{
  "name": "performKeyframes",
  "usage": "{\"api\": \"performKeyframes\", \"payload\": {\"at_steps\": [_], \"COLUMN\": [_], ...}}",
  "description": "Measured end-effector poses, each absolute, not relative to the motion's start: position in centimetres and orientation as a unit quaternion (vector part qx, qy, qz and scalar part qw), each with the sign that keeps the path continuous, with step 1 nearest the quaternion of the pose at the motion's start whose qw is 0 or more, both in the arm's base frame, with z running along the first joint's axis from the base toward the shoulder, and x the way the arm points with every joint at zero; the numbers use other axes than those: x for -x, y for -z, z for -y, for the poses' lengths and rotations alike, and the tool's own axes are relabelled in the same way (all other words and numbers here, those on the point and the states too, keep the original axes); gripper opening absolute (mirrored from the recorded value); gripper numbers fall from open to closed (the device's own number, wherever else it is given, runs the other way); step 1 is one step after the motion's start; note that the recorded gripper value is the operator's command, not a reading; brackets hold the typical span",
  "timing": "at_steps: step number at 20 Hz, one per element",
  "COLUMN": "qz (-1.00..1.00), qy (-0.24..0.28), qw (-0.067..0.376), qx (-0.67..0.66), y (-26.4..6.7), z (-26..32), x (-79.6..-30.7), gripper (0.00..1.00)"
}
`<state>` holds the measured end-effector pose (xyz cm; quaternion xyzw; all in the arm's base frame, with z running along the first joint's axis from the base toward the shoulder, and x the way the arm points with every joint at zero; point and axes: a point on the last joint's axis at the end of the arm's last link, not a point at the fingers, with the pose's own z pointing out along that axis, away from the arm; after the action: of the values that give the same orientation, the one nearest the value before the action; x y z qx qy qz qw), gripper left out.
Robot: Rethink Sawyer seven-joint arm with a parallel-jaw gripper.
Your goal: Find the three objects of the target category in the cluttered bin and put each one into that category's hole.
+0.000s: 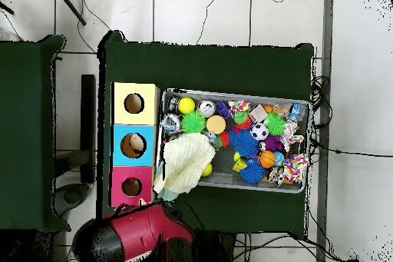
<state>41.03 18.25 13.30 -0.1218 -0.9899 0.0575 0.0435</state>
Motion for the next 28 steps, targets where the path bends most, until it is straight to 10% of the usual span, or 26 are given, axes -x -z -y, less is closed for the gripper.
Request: {"api": "performKeyframes", "payload": {"at_steps": [15, 28], "qz": [0.986, 0.990], "qy": [-0.033, -0.026], "qw": [0.014, 0.020], "qx": [0.162, 0.134], "y": [-17.3, -13.9], "z": [-17.9, -21.5], "x": [-47.9, -49.4], "gripper": [0.00, 0.00]}}
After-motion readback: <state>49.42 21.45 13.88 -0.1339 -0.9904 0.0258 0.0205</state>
